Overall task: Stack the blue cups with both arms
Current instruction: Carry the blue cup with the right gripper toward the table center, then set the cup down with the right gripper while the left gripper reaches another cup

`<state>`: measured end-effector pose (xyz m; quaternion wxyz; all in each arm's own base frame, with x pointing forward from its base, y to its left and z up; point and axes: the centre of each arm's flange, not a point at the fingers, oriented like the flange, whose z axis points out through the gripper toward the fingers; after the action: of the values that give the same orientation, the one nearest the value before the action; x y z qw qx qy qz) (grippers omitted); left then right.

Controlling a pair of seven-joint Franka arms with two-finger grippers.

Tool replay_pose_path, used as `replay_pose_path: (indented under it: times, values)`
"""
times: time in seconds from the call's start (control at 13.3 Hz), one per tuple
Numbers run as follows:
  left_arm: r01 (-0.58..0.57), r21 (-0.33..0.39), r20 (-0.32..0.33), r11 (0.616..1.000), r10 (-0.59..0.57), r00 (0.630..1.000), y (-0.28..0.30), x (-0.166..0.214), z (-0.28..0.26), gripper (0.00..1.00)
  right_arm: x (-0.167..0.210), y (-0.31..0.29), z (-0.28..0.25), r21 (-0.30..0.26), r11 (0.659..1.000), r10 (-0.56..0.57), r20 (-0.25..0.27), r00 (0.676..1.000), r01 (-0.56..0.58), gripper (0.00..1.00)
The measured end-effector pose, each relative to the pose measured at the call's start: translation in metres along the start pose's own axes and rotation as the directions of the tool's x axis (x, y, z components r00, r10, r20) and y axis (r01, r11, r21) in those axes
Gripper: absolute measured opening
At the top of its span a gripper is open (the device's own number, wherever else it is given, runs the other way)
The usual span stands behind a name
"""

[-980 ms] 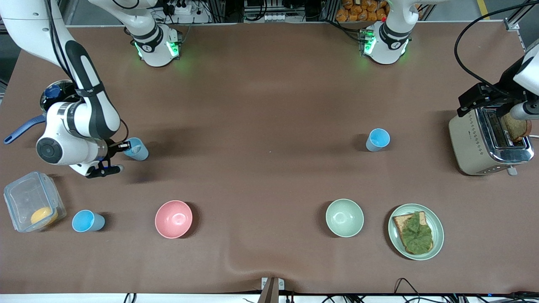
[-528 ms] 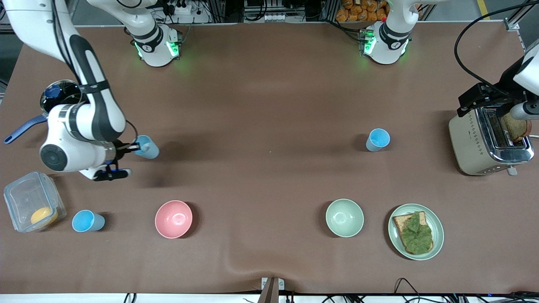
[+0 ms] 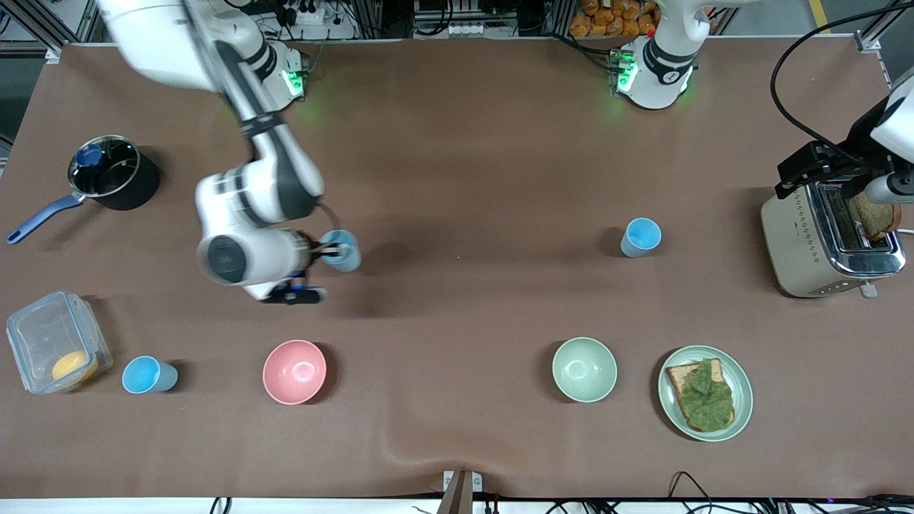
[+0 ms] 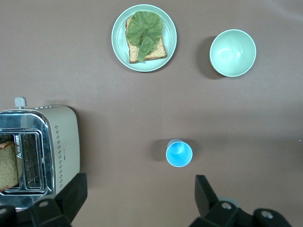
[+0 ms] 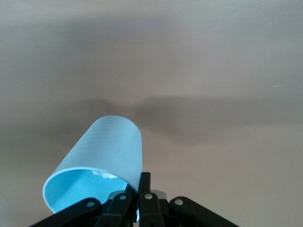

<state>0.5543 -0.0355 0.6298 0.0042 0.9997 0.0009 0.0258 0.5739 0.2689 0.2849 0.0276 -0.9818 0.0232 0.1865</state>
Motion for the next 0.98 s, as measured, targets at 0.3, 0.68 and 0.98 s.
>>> replay_pose_path:
  times: [0.3, 0.68, 0.98]
  values:
    - [-0.007, 0.000, 0.003, 1.000, 0.007, 1.000, 0.004, 0.001, 0.002, 1.00, -0.018, -0.094, 0.025, 0.045, 0.997, 0.069, 0.013, 0.998, -0.070, 0.03]
    - [-0.009, 0.000, 0.015, 1.000, 0.009, 1.000, 0.005, 0.002, 0.009, 1.00, -0.038, -0.174, 0.058, 0.097, 0.995, 0.027, -0.018, 0.999, -0.025, 0.03]
    - [-0.015, 0.008, 0.138, 1.000, 0.014, 0.990, 0.009, 0.007, 0.073, 1.00, -0.051, -0.216, 0.078, 0.142, 0.990, -0.004, -0.064, 0.998, 0.013, 0.03]
